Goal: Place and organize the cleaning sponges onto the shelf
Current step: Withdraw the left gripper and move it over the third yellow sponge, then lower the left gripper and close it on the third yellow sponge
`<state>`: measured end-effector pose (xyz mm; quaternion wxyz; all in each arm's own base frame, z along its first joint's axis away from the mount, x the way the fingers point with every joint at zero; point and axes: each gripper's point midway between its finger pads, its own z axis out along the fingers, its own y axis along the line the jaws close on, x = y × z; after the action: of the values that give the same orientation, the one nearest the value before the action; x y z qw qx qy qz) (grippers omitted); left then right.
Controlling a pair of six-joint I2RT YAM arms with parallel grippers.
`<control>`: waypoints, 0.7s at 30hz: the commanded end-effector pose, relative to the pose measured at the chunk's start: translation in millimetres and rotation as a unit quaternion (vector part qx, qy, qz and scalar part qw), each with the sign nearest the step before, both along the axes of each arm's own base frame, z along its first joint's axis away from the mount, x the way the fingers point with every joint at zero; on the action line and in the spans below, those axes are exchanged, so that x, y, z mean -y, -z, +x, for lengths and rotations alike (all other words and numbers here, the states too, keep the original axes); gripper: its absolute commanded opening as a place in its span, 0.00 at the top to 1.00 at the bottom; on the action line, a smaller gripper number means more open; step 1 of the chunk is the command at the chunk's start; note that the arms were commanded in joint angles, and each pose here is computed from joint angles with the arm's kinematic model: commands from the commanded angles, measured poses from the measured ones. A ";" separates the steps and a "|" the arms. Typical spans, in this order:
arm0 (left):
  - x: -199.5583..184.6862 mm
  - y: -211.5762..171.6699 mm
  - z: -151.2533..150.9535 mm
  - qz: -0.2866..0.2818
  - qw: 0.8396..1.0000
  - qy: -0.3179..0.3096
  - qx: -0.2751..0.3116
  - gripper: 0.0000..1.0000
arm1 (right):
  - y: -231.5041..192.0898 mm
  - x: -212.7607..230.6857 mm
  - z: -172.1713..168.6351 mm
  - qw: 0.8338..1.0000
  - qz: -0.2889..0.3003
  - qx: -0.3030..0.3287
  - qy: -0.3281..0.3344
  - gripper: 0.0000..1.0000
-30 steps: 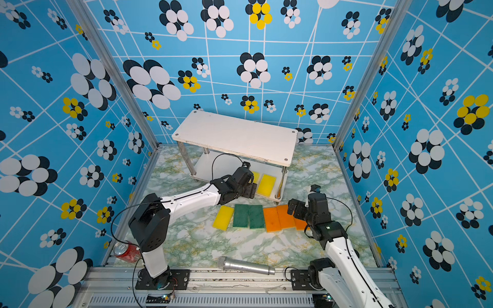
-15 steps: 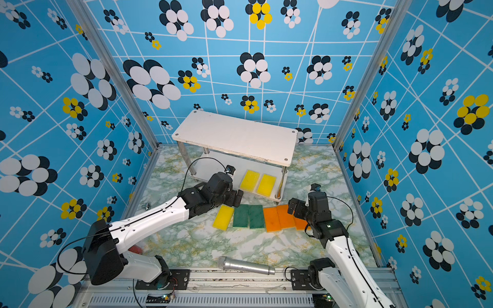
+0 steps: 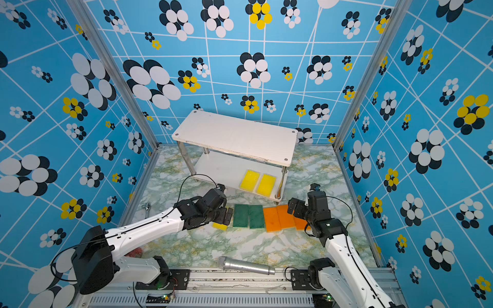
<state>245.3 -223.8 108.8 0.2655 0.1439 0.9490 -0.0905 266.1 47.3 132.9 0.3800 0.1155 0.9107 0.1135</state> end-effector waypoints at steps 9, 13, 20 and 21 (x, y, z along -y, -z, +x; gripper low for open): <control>-19.1 51.2 -13.3 0.005 0.996 -0.071 -0.047 0.01 | 0.2 -2.0 6.0 1.000 0.009 0.002 0.000 0.01; -27.1 51.6 -13.2 0.004 0.996 -0.086 -0.033 0.01 | 1.5 -0.9 4.9 1.000 0.007 0.001 0.002 0.01; -20.8 60.0 -13.8 0.000 0.997 -0.066 -0.036 0.01 | 0.2 0.6 7.5 1.000 -0.009 0.001 -0.005 0.01; -20.0 61.1 -13.7 -0.002 0.997 -0.066 -0.036 0.01 | -0.7 0.9 7.9 1.000 -0.010 0.001 -0.005 0.01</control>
<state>230.3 -203.3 51.7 0.2319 0.0786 0.9667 -0.0743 269.3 48.5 127.3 0.3724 0.1134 0.9143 0.1119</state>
